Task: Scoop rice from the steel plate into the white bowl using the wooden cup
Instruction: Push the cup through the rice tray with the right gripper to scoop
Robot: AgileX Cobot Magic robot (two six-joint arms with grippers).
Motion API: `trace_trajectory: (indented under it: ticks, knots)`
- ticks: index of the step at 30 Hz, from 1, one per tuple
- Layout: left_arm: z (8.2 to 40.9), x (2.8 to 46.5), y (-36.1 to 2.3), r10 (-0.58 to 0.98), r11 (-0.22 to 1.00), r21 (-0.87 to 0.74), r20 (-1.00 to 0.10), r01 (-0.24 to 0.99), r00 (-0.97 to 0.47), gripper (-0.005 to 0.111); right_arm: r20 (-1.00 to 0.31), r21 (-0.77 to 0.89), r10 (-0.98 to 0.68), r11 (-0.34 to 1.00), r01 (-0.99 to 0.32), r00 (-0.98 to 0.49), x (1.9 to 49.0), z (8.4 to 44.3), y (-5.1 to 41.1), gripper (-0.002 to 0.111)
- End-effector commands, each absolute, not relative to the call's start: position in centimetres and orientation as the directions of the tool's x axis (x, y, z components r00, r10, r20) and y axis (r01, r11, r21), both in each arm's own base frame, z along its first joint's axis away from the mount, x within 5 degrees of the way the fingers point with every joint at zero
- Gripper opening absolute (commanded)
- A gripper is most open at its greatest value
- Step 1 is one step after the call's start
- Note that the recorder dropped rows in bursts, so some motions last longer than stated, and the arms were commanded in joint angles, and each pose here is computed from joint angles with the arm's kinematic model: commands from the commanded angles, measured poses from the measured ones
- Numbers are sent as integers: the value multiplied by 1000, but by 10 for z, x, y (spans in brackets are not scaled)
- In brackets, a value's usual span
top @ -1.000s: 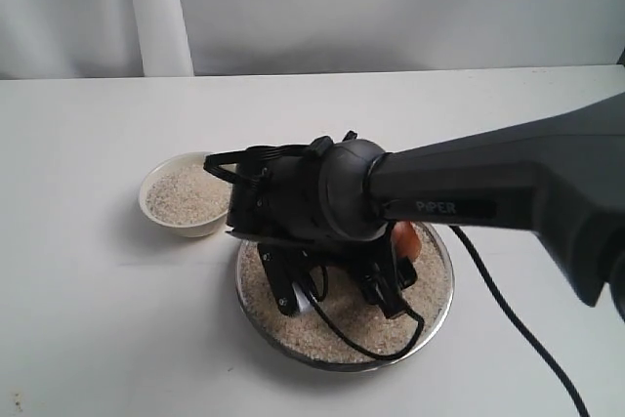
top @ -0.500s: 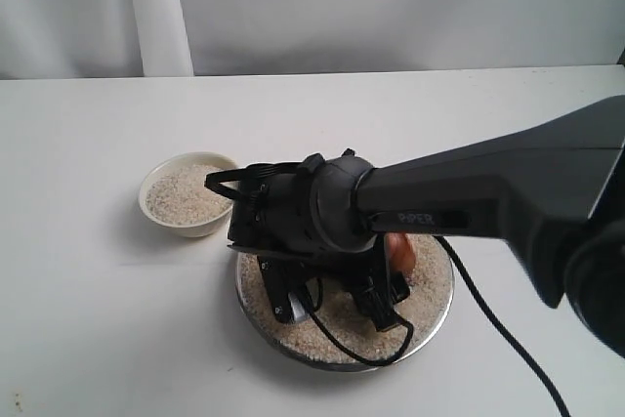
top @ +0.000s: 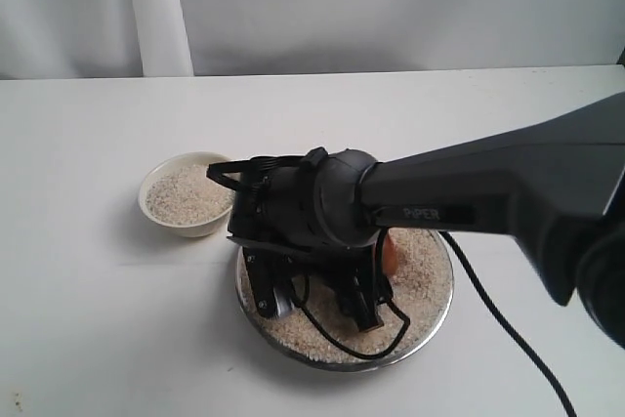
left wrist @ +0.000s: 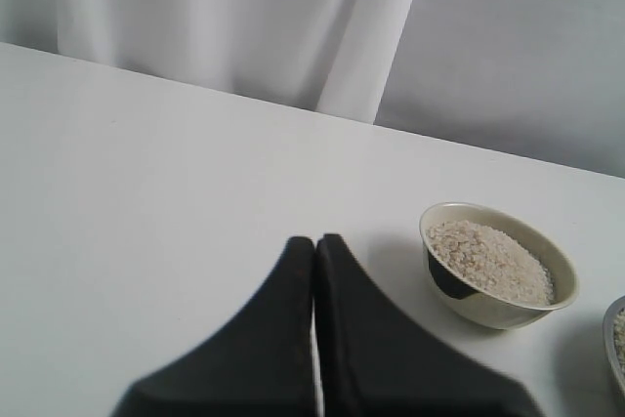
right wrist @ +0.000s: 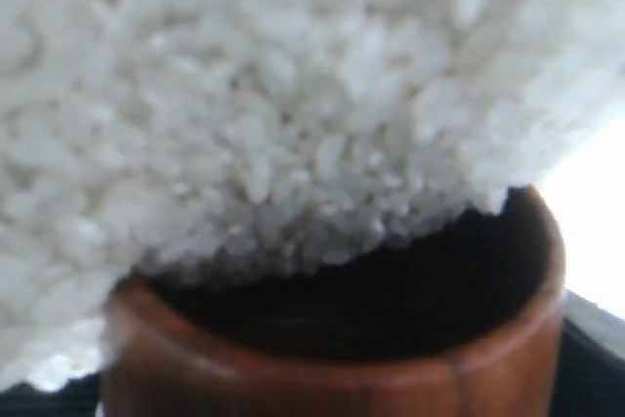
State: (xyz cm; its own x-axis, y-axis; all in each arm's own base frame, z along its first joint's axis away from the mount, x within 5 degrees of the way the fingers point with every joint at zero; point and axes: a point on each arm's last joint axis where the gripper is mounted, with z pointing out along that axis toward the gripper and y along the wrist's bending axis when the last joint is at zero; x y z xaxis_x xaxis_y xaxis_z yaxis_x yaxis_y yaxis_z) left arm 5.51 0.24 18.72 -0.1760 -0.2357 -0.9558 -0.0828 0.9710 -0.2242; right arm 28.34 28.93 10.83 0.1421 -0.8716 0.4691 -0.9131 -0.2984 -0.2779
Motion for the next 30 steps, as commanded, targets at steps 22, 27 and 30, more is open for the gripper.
trace_trajectory:
  ticks: [22, 27, 30]
  knots:
    - [189, 55, 2, -240, 970, -230, -957, -76, -165, 0, 186, -337, -983, -72, -939, 8, 281, 89, 309, 0]
    - [189, 55, 2, -240, 970, -230, -957, -76, -165, 0, 143, -323, -989, 0, -946, -49, 287, 88, 304, 0]
    - [189, 55, 2, -240, 970, -230, -957, -76, -165, 0, 98, -301, -989, 79, -951, -113, 297, 88, 296, 0]
